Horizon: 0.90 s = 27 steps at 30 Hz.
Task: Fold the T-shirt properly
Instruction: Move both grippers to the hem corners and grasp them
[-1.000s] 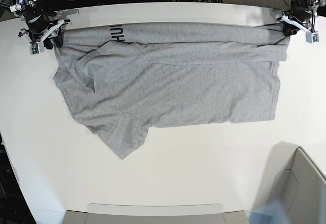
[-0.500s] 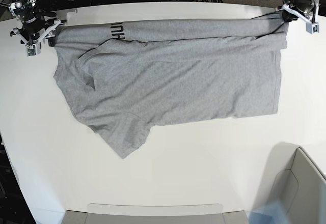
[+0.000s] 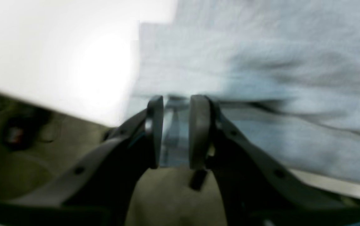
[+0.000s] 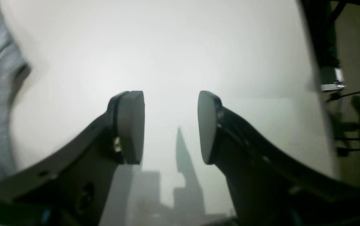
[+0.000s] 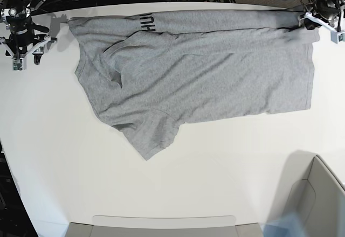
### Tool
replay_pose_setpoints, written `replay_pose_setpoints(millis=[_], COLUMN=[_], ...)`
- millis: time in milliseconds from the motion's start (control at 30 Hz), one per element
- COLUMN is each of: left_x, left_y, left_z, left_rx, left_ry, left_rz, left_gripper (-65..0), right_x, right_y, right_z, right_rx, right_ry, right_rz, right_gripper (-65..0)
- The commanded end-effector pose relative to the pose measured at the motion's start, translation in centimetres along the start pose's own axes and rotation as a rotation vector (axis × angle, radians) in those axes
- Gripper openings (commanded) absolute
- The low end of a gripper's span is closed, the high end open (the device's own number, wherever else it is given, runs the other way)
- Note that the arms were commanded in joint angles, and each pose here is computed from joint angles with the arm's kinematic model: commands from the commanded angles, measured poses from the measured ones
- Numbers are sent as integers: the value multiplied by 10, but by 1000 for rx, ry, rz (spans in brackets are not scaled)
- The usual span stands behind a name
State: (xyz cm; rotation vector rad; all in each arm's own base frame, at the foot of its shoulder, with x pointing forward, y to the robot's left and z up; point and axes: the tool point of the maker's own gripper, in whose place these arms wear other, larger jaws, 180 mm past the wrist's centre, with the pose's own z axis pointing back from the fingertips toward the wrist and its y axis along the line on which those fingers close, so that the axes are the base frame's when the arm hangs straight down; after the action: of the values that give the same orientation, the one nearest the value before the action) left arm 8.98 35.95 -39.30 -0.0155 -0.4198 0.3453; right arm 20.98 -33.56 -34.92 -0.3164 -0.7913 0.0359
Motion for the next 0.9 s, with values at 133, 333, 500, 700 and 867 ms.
replay_pose_setpoints(millis=[133,333,500,700,867], left_x=[15,44,72,112,129], left_y=[0,-11,-41,-86,-117], left_z=[4,20,39,24,-2], left_rx=[5,-23,-169,-267,-220], left_ry=[-33,-176,-368,-400,-352], left_rz=[-17,-19,-68,-129,-240], left_gripper=[-490,-491,-492,-492,-492], right_x=[27,46,74,111,150], right_y=[6,2,25,95,141], right_z=[-2,-1,-9,-16,-15], right_rx=[7,-21,40,215,308], right_ry=[-83,-122,-178,-253,-334], right_rz=[-12,0,36,152,198], right_gripper=[-375,-375,-375,-376,-376])
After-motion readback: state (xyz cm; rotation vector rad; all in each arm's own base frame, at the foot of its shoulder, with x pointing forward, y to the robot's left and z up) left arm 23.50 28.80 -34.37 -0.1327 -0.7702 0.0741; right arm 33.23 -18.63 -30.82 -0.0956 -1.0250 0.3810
